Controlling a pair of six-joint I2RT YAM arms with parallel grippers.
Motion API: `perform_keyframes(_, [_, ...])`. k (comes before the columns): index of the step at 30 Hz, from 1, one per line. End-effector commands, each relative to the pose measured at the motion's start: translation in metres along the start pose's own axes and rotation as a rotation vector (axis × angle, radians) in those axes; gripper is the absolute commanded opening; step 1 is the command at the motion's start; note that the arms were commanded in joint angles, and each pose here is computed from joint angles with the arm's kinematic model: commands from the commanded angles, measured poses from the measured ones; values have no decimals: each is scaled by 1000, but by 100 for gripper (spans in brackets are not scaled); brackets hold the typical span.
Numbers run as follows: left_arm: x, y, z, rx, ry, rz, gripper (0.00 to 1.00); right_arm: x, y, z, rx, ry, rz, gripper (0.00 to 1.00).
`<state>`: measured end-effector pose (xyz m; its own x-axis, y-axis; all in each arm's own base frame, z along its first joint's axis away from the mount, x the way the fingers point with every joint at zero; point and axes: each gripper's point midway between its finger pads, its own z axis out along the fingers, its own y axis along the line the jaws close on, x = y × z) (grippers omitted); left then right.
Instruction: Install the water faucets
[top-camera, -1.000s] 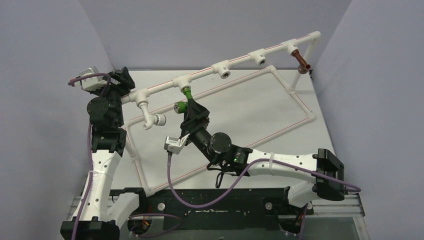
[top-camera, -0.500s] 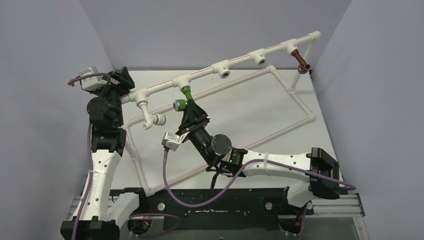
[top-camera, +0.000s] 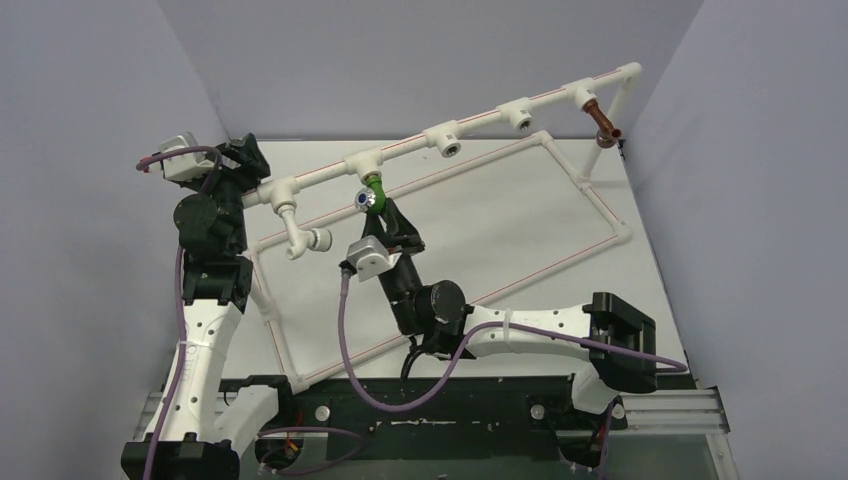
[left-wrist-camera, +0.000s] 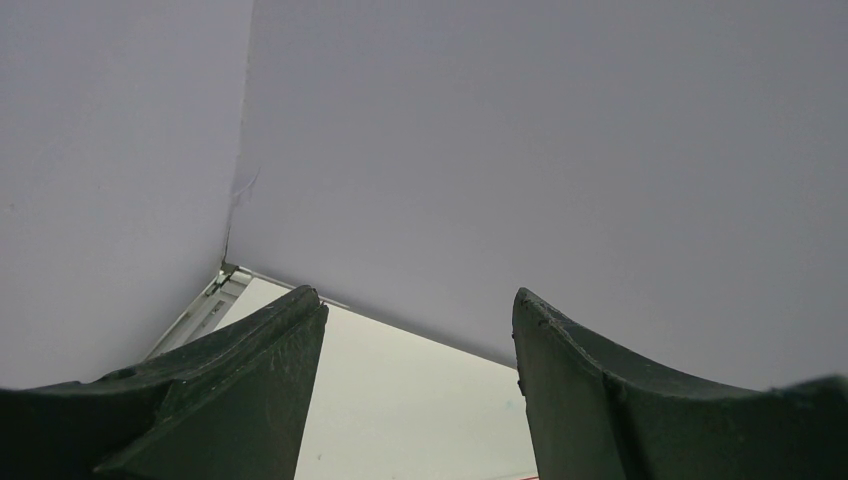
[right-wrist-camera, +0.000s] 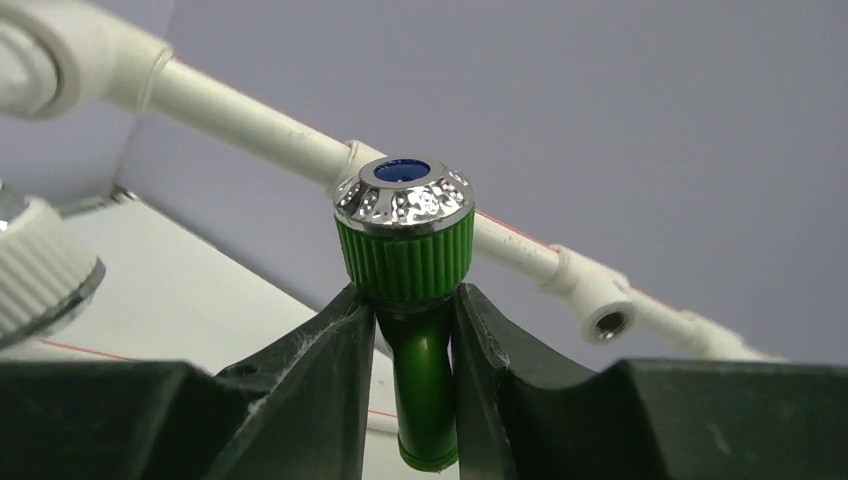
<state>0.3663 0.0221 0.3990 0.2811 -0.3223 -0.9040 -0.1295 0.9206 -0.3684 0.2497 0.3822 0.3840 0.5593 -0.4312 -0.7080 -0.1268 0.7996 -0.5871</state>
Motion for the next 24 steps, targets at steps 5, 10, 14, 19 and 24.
perform_keyframes(5, [135,58,-37,-149,458,135,66,4,-41,-2,342,38,861,0])
perform_keyframes(10, [133,58,-37,-147,452,132,66,2,-37,-3,361,34,1083,0])
perform_keyframes(14, [133,57,-37,-145,452,130,66,-1,-31,-1,364,32,1229,0])
perform_keyframes(19, [133,56,-37,-142,451,127,66,-3,-19,0,360,51,1420,0])
perform_keyframes(24, [134,57,-37,-143,454,125,66,-3,-11,-2,365,53,1627,0])
